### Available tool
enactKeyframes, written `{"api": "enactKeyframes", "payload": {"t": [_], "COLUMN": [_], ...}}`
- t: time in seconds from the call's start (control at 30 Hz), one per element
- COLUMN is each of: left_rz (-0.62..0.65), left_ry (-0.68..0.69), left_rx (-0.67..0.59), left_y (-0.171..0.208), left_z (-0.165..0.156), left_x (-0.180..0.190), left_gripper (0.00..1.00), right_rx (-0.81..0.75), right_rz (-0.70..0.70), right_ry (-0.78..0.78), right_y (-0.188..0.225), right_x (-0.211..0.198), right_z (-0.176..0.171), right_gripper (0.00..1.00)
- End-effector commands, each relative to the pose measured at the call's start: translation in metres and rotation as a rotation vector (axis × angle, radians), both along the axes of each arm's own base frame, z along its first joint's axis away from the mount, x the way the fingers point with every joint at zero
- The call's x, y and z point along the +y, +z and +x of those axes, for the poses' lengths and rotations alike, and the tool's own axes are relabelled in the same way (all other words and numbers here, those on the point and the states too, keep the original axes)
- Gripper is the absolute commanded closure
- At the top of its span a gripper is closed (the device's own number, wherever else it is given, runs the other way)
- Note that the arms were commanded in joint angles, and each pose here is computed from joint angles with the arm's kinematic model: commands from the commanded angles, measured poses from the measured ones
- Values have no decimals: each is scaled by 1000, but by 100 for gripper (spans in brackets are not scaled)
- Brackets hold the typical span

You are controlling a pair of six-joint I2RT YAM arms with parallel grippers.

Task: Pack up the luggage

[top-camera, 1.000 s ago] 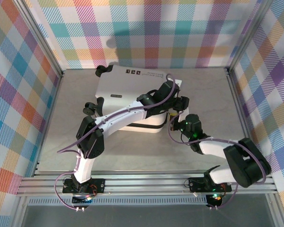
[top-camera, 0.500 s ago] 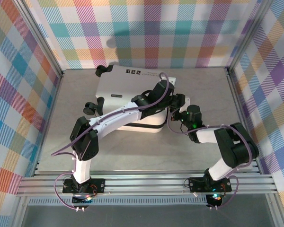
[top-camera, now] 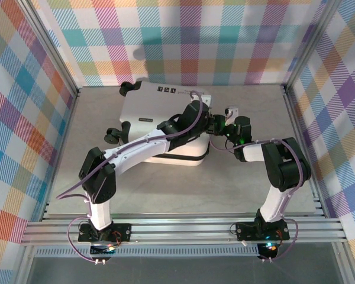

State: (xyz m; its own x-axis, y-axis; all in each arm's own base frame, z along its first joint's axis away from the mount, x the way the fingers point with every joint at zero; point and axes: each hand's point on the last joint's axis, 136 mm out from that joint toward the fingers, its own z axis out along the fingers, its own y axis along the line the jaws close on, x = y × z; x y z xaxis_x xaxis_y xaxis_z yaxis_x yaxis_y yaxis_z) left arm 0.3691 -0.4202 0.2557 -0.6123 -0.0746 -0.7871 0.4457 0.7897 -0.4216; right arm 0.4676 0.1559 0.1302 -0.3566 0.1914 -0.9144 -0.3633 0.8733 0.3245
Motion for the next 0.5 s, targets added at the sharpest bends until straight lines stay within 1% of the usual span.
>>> {"api": "enactKeyframes", "payload": {"t": [0.0, 0.17, 0.27, 0.37, 0.43, 0.47], "left_rz": [170, 152, 154, 172, 182, 208], "left_ry": [22, 29, 43, 91, 134, 153], "left_rx": [189, 197, 167, 117, 76, 81], "left_y": [-76, -81, -72, -57, -43, -44], "left_z": [-27, -38, -42, -46, -49, -54], "left_x": [37, 49, 61, 84, 104, 118], "left_gripper": [38, 39, 38, 36, 32, 30], "right_rx": [-111, -117, -111, -102, -99, -97], "right_rz": [17, 14, 17, 12, 8, 6], "right_ry": [-153, -134, -121, -113, -107, -108], "right_y": [42, 48, 47, 44, 42, 41], "right_x": [-40, -40, -38, -37, -37, -37], "right_z": [34, 39, 38, 37, 35, 34], "right_gripper": [100, 100, 100, 100, 100, 100]}}
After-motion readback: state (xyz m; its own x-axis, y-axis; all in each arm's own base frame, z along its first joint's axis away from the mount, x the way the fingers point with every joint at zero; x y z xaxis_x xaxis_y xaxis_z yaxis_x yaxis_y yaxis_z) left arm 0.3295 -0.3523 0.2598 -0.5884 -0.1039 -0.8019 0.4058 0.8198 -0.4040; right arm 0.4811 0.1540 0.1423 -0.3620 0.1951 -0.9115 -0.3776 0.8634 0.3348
